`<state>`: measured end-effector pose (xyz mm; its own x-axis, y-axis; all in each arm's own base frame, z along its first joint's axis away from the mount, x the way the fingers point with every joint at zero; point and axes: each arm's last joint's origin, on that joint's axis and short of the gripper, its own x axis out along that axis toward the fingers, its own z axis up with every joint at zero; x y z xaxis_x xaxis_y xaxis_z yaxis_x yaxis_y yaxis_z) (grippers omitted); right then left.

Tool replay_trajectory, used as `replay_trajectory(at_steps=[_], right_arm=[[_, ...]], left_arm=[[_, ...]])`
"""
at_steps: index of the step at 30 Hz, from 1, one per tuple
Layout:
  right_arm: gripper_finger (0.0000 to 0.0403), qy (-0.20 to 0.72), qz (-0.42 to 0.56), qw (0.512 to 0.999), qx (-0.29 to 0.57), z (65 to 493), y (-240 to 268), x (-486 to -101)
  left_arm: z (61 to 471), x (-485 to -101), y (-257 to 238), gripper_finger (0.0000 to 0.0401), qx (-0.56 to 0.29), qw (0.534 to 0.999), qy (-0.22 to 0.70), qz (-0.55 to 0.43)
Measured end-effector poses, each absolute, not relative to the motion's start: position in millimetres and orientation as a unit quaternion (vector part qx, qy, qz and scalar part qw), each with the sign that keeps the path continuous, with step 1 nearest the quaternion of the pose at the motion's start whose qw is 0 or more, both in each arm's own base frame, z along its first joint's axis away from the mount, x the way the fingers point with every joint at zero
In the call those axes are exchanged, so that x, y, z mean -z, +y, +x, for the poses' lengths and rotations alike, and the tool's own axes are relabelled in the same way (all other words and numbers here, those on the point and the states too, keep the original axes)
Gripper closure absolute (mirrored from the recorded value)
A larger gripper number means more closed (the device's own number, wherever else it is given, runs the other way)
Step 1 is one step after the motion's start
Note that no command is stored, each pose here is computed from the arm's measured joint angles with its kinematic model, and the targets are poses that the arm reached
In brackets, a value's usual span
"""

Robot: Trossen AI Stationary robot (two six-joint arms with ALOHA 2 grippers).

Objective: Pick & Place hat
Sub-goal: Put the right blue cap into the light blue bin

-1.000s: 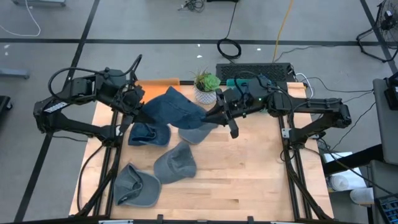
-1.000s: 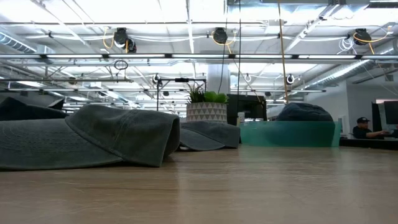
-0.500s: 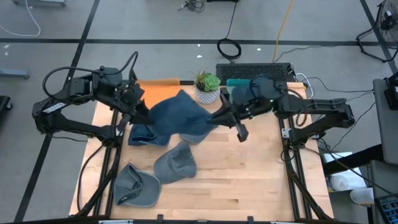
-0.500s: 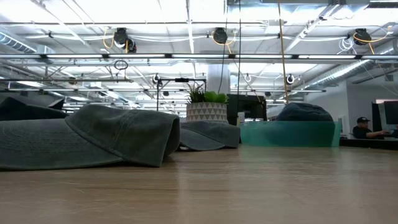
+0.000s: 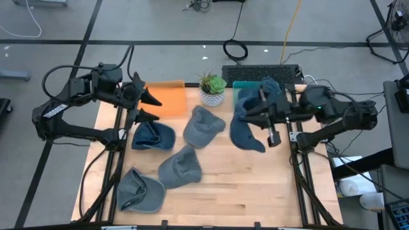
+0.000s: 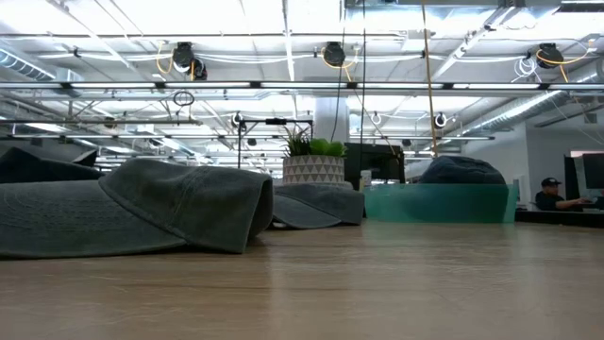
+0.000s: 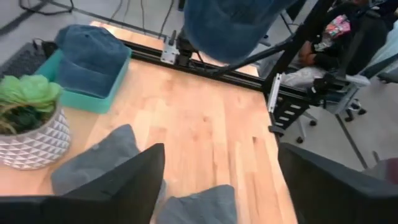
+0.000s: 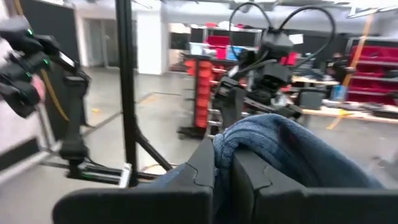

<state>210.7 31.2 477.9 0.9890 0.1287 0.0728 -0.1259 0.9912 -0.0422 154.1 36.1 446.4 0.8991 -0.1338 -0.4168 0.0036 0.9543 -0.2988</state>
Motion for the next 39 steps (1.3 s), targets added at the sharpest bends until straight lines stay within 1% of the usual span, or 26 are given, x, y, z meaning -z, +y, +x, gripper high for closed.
replay_trajectory(at_steps=[6, 15, 23, 28, 31, 39], right_arm=[[0.0395, -0.015, -0.066, 0.998, -0.011, 188, 38, -478], [0.0395, 0.069, -0.112, 0.990, 0.040, 177, 49, -464], [0.0395, 0.116, -0.170, 0.973, 0.102, 175, 61, -454], [0.0395, 0.121, -0.185, 0.969, 0.113, 177, 70, -451], [0.0395, 0.128, -0.192, 0.967, 0.104, 178, 77, -448], [0.0396, 0.141, -0.176, 0.968, 0.108, 175, 82, -444]], left_arm=[[153, -447, 43, 0.0056, -0.002, 0.966, 0.216, -0.145], [152, -446, 48, 0.0054, -0.041, 0.965, 0.215, -0.143], [151, -447, 51, 0.0054, -0.055, 0.963, 0.211, -0.156], [151, -447, 52, 0.0054, -0.061, 0.963, 0.211, -0.156], [151, -447, 52, 0.0054, -0.070, 0.962, 0.211, -0.156], [151, -447, 53, 0.0054, -0.079, 0.961, 0.210, -0.162]])
